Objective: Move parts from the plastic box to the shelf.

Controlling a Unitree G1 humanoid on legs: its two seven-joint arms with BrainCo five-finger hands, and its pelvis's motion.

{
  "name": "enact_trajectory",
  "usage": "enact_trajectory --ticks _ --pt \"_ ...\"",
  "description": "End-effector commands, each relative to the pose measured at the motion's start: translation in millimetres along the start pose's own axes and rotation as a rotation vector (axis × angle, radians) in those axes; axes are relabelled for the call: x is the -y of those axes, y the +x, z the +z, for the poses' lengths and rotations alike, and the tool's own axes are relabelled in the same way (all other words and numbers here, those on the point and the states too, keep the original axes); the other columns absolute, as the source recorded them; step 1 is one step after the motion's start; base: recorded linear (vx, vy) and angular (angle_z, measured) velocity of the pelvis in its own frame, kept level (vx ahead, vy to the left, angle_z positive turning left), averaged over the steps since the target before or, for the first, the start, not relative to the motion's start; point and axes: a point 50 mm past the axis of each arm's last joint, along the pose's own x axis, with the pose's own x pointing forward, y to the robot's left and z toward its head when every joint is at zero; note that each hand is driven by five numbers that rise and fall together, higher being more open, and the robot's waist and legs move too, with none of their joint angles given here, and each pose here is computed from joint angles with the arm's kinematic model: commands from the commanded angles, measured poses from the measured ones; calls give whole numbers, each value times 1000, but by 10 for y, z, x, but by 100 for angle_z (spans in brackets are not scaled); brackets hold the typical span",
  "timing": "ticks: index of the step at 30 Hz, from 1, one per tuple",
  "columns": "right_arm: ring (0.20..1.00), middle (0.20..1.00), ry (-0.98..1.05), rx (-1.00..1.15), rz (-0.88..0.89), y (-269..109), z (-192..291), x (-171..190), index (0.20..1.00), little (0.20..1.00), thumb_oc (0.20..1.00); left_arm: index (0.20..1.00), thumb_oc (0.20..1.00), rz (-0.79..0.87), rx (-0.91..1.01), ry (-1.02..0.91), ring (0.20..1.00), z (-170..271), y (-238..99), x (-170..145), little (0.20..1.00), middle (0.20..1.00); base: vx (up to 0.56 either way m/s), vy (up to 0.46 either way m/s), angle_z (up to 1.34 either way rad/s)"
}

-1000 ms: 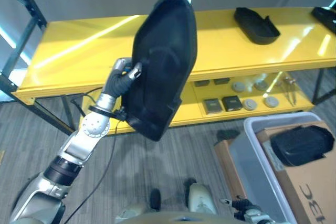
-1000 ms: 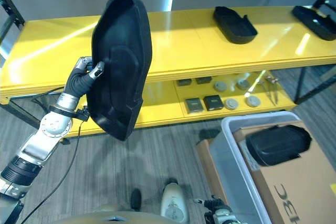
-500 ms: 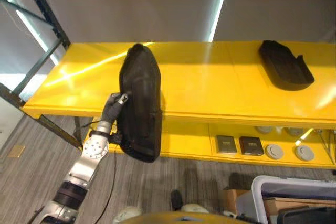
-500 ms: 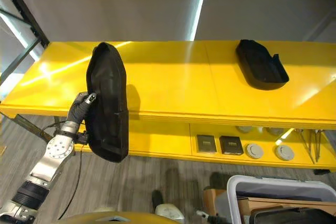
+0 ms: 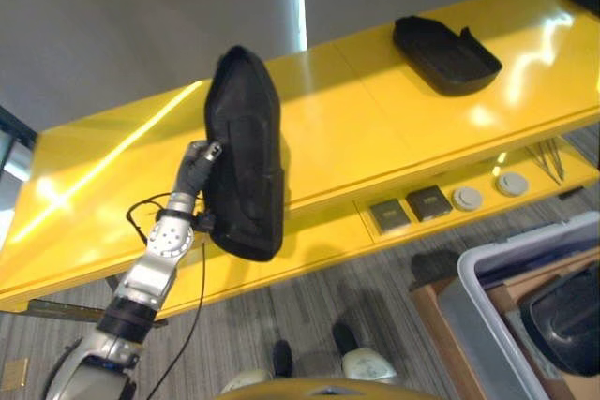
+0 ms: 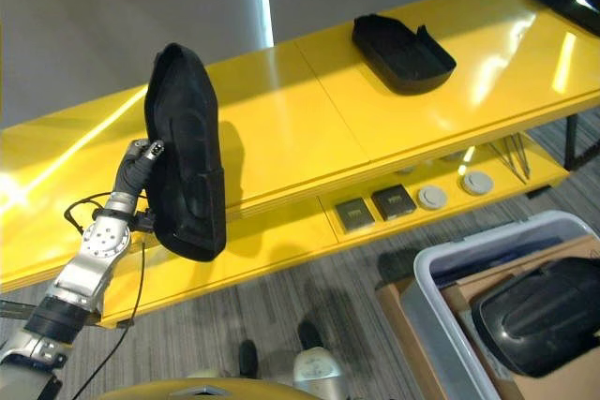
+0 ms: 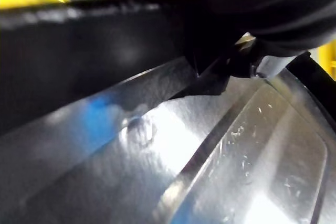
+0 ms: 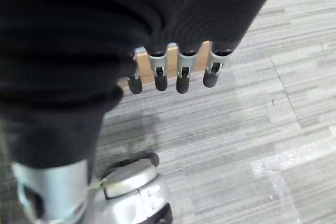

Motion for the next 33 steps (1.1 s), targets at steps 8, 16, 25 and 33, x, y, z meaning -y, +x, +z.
enact_trajectory --ticks 8,16,25,33 --pt "1000 1000 -125 71 3 22 319 -45 1000 1000 1000 200 200 197 177 -103 200 684 814 -187 200 200 -46 7 -13" --pt "1000 1000 -137 153 24 11 679 -151 1000 1000 1000 200 200 164 20 45 200 827 1300 -221 200 200 -15 -16 -11" --pt "1000 1000 -148 169 42 3 765 -190 1000 1000 1000 200 200 188 -163 116 200 668 1389 -195 200 200 10 1 -2" --pt "1000 1000 -157 194 47 -7 848 -216 1000 1000 1000 200 200 229 -180 198 200 637 1382 -302 200 200 -4 -8 -3"
